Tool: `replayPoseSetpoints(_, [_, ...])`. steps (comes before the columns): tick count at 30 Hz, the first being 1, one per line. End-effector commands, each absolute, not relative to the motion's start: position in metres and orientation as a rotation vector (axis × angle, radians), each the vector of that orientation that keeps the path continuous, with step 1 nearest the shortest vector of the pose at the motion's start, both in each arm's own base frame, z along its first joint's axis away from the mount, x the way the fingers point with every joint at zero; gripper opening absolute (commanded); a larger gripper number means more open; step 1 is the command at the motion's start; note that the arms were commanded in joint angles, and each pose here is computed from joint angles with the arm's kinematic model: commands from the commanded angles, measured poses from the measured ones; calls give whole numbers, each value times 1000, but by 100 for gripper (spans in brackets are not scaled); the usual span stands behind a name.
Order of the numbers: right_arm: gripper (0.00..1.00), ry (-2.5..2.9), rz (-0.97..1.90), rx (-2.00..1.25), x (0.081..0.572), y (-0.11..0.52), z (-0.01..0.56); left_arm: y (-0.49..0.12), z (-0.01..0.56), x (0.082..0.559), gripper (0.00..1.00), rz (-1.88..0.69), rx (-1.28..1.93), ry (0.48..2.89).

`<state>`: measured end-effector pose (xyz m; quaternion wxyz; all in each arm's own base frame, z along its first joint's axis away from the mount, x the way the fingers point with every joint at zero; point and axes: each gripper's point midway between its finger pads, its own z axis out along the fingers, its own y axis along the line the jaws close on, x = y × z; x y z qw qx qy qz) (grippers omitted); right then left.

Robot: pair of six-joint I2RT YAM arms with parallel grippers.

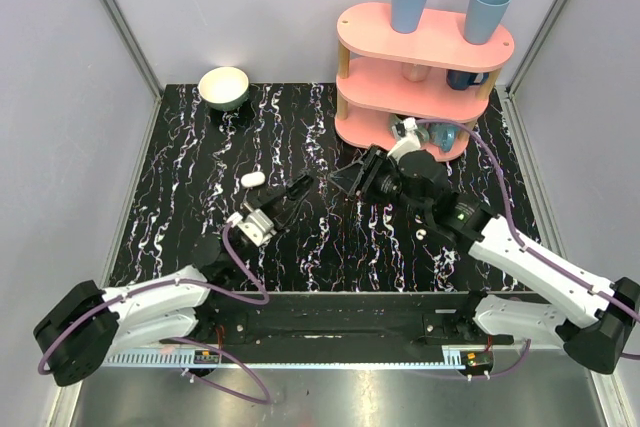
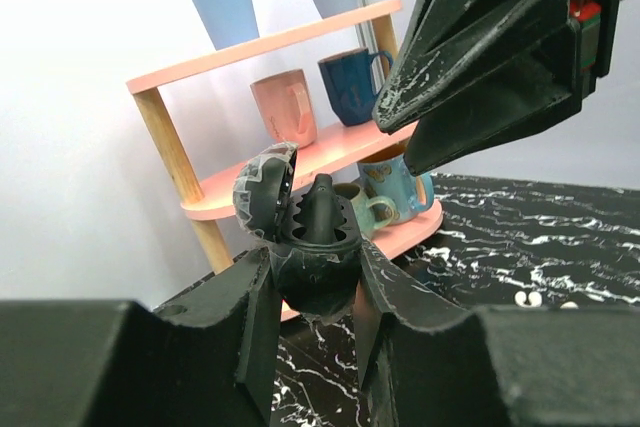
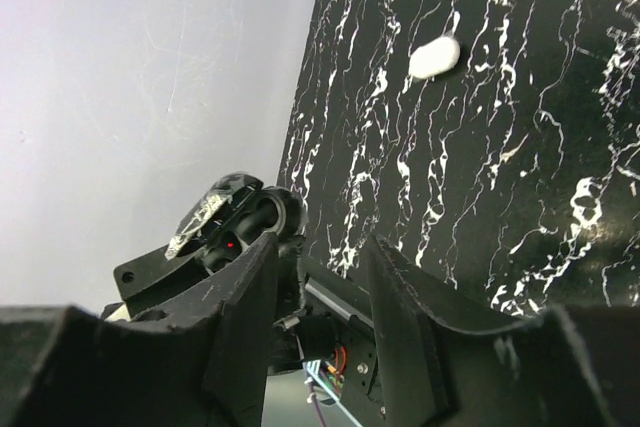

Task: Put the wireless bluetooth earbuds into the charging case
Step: Close the charging case with the earbuds.

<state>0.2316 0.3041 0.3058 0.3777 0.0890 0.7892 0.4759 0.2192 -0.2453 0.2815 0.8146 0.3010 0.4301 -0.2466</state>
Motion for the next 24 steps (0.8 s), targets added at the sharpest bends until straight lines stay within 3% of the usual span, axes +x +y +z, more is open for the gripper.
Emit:
replayPoseSetpoints(1, [50, 1853, 1156, 147, 236, 286, 341, -236, 305, 211, 0, -587, 569, 870])
replayPoseSetpoints(11, [64, 1758, 1013, 17, 237, 265, 359, -235, 316, 178, 0, -739, 605, 817])
replayPoseSetpoints(24, [67, 1749, 1038, -143, 225, 275, 373, -251, 315, 132, 0, -953, 755, 730])
